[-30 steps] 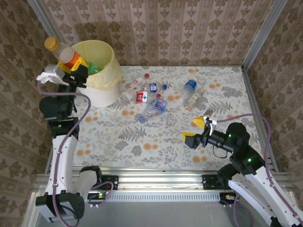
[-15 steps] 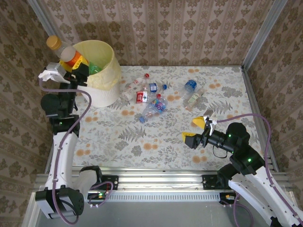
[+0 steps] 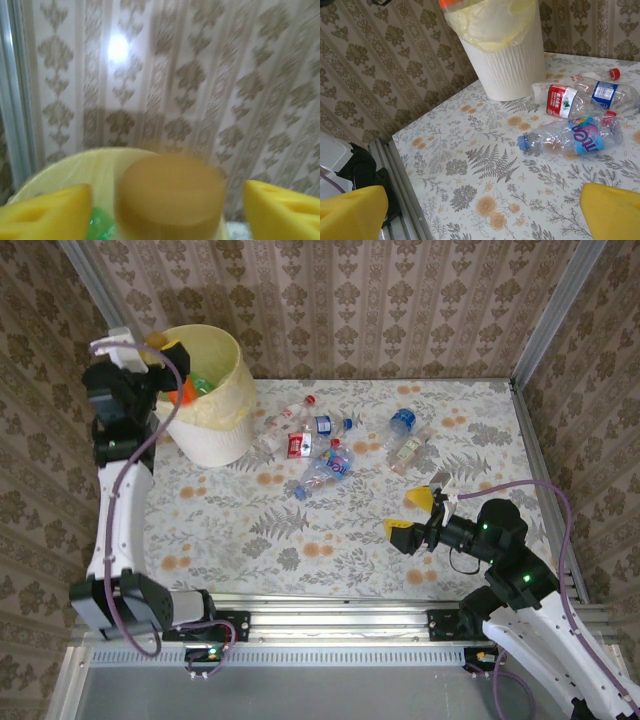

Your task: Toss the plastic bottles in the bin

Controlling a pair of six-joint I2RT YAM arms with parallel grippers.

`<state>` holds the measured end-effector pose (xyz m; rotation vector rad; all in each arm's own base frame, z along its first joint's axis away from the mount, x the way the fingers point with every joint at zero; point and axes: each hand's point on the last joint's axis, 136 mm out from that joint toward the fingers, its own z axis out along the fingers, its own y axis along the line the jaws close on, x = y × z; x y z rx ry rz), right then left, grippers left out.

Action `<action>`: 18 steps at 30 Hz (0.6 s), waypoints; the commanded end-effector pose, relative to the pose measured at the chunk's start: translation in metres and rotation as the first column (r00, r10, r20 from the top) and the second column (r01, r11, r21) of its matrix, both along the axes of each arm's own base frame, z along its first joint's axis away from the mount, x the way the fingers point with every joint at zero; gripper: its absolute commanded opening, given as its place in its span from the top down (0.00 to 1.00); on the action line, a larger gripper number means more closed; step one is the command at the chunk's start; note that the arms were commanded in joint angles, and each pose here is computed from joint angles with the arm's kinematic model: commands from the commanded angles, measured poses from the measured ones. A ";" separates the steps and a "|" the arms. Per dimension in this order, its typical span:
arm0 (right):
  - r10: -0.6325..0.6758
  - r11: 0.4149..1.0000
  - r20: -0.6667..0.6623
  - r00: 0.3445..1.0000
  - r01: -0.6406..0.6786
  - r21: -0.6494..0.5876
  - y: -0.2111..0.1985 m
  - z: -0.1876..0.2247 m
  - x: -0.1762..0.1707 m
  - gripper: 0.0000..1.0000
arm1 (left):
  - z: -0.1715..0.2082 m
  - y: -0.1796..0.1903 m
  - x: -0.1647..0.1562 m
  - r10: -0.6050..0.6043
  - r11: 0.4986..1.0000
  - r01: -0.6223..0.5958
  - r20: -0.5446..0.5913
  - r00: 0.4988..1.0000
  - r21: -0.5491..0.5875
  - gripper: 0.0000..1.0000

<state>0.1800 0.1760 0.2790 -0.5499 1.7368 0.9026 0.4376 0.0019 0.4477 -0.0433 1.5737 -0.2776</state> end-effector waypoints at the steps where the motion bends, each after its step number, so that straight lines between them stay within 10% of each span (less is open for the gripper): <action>1: 0.009 1.000 0.025 1.000 -0.008 -0.003 0.000 0.009 -0.003 0.00 | -0.038 0.006 0.006 -0.001 1.000 -0.001 -0.222 0.975 -0.013 0.04; 18: 0.010 1.000 0.013 1.000 -0.010 -0.004 0.000 0.006 -0.004 0.00 | 0.005 -0.002 -0.028 -0.008 0.999 0.004 -0.127 0.992 -0.038 0.00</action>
